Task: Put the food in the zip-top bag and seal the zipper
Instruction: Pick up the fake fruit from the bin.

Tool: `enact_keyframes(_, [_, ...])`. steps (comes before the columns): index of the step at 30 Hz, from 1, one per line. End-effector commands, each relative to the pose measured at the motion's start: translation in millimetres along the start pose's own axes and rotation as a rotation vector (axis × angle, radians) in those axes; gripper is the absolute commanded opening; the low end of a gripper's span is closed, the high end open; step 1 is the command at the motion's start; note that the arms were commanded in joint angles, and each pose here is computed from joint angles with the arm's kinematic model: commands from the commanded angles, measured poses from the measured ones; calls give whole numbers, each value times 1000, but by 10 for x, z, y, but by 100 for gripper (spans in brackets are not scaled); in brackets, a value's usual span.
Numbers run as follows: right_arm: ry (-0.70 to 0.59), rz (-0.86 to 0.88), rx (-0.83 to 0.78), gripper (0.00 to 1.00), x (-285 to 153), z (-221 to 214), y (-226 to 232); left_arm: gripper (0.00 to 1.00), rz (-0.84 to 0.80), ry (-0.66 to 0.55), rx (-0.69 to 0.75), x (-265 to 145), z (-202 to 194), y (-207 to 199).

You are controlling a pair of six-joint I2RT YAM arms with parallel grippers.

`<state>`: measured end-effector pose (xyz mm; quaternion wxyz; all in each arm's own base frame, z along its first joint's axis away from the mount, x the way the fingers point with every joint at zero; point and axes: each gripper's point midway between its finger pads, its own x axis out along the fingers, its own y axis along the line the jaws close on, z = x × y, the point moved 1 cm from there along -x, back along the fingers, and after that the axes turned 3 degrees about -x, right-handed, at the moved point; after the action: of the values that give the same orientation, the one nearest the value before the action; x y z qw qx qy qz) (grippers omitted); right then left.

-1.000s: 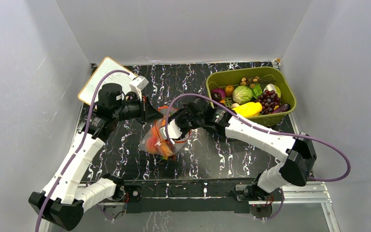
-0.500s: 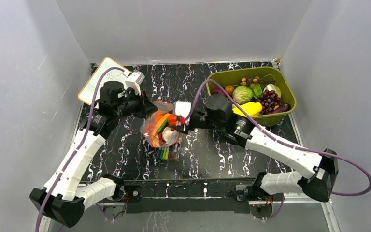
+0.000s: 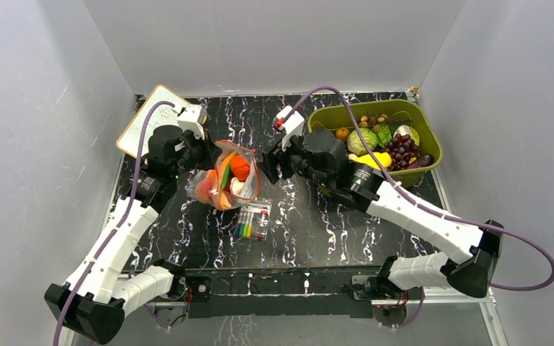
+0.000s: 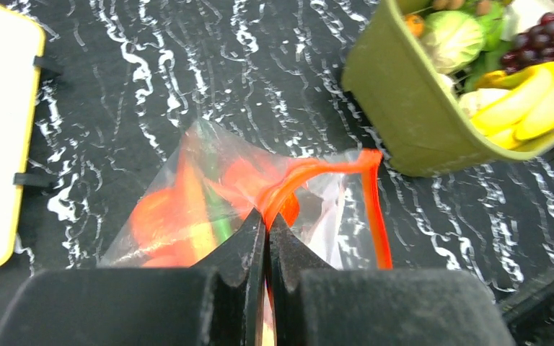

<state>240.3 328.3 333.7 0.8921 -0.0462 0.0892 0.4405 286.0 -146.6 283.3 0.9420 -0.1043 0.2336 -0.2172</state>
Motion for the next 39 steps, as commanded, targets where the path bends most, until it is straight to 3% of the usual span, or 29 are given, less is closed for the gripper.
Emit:
enact_keyframes(1, [94,-301,41,62,-39,-26,-541,0,98,-86,49,75,92,196])
enact_keyframes(9, [281,-498,105,63,-42,-282,-1345,0,172,-83,95,270,223,327])
enact_keyframes(17, [292,-649,198,59,-257,-500,-2018,0,302,-107,124,415,262,576])
enact_keyframes(21, [327,-660,229,60,-226,-735,-2187,0,330,-2,123,511,-136,706])
enact_keyframes(26, [405,-656,276,65,-146,-1084,-2283,0,241,148,74,550,-615,618])
enact_keyframes(39, [441,-655,337,72,-218,-1270,-2494,0,91,197,95,375,-920,430])
